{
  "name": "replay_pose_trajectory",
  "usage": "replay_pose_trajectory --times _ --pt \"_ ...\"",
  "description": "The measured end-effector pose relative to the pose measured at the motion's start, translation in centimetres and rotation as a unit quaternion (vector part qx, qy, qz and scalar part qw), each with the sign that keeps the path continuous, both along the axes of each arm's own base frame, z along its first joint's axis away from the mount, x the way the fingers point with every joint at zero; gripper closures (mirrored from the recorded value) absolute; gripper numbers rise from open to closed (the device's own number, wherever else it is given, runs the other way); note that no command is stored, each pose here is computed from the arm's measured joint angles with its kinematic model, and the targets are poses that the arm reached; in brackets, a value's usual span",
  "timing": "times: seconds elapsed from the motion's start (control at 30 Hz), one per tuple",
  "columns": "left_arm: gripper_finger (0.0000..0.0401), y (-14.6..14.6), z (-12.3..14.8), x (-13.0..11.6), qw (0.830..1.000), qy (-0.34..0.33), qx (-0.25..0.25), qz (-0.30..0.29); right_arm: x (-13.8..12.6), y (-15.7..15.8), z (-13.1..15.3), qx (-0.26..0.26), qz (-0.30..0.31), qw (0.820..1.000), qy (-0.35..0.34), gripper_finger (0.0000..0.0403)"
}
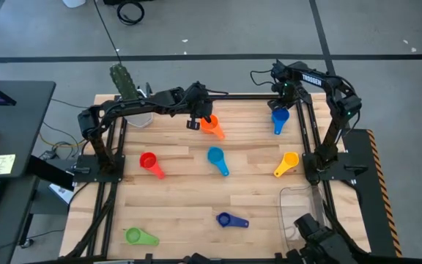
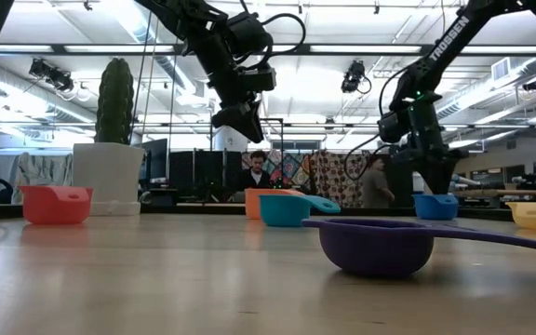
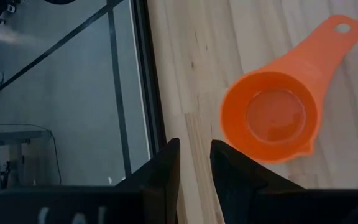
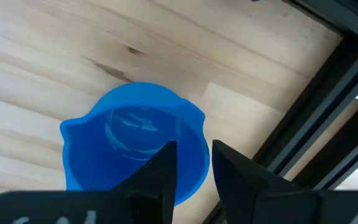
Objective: Nest measuring cups in basket
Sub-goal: Stack the blue measuring cup on top of the orange measuring cup
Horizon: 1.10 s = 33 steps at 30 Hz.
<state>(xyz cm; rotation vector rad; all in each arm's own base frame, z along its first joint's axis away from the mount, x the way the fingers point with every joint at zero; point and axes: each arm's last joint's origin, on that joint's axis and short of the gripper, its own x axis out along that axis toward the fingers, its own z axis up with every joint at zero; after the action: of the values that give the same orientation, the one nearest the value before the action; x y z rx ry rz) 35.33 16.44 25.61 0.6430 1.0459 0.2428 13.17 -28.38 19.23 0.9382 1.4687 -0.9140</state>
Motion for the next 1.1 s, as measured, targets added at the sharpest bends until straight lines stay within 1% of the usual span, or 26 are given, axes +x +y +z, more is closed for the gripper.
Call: replay_pose_trajectory --times 0.17,0.33,0.7,0.87,1.1 --pt "0.0307 0.0 0.0 0.0 1.0 0.0 0.0 0.0 -0.3 -0.14 -0.3 0.01 -0.005 1.0 0.004 0.0307" --pt "0.0307 0.0 0.0 0.0 1.0 0.0 0.0 0.0 -0.42 -0.21 -0.34 0.014 0.014 1.0 0.004 0.0325" --pt "0.0307 0.09 0.2 0.23 1.0 -0.015 0.007 0.0 -0.6 -0.28 -0.34 0.015 0.027 1.0 0.005 0.0393" --pt "0.0307 0.12 0.29 0.31 1.0 -0.021 0.01 0.0 -0.6 -0.28 -0.34 0.014 0.028 0.999 0.006 0.0395" --pt "0.0307 0.12 0.29 0.3 1.0 -0.021 0.009 0.0 -0.63 -0.27 -0.34 0.015 0.043 0.999 0.009 0.0398"
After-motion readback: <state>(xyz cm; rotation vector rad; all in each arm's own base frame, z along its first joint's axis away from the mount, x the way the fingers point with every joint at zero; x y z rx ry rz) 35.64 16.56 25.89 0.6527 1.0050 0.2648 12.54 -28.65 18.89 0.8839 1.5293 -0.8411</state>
